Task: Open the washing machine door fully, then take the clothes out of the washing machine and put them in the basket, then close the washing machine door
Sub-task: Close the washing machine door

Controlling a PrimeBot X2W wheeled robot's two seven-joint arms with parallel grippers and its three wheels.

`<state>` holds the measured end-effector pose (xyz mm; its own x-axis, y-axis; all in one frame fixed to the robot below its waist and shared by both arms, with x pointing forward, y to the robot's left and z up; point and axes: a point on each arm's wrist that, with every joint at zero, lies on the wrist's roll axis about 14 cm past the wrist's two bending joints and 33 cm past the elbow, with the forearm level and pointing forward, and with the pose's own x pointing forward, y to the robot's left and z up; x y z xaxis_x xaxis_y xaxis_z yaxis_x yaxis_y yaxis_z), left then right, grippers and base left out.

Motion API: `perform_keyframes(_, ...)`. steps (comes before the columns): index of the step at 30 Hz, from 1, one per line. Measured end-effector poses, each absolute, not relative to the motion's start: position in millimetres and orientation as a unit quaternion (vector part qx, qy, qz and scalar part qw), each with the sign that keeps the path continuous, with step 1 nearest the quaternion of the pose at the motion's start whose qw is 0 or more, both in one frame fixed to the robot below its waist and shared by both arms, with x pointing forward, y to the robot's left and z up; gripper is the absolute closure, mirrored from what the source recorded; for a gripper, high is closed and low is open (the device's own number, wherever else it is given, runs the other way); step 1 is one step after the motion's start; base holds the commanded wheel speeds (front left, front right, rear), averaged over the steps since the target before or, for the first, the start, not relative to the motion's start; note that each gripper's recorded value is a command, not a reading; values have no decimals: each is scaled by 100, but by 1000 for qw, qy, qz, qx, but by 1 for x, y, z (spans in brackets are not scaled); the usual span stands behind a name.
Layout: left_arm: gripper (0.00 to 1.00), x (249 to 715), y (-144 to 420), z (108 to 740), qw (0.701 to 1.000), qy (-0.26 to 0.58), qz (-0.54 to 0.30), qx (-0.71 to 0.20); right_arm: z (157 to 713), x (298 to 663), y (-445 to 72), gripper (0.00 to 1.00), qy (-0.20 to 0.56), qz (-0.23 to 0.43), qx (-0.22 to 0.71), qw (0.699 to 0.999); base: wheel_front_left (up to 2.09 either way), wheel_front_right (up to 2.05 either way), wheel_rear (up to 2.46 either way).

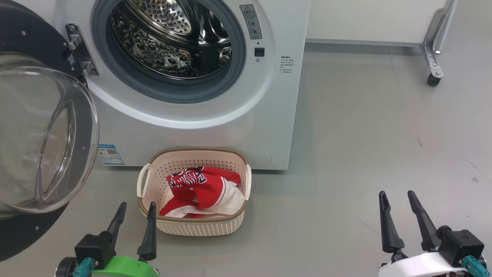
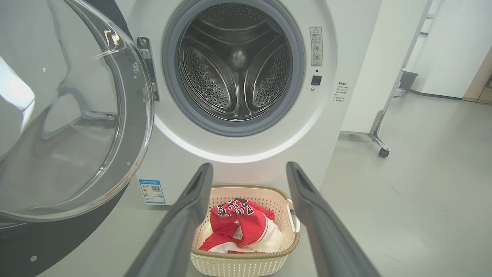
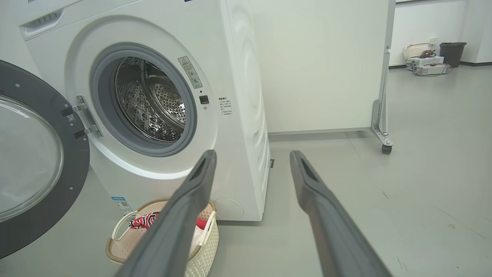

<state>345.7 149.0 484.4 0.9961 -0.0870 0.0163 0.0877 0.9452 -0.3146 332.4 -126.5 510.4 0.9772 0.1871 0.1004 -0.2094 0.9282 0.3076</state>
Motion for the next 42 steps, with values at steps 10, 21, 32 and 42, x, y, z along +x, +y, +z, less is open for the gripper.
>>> perform_keyframes(10,0,339,157,483,987,-1,-31,-159,506,336,-117,0,-24,116,162,980,0,0,0)
perform_keyframes(21,0,322,189,483,987,-9,26,-159,506,345,-83,0,-14,169,165,972,0,0,0)
perform_keyframes(32,0,290,235,481,981,-19,113,-156,504,350,-20,0,7,265,174,948,0,0,0)
perform_keyframes(42,0,253,283,488,967,-42,202,-149,504,342,35,0,23,348,179,920,0,0,0)
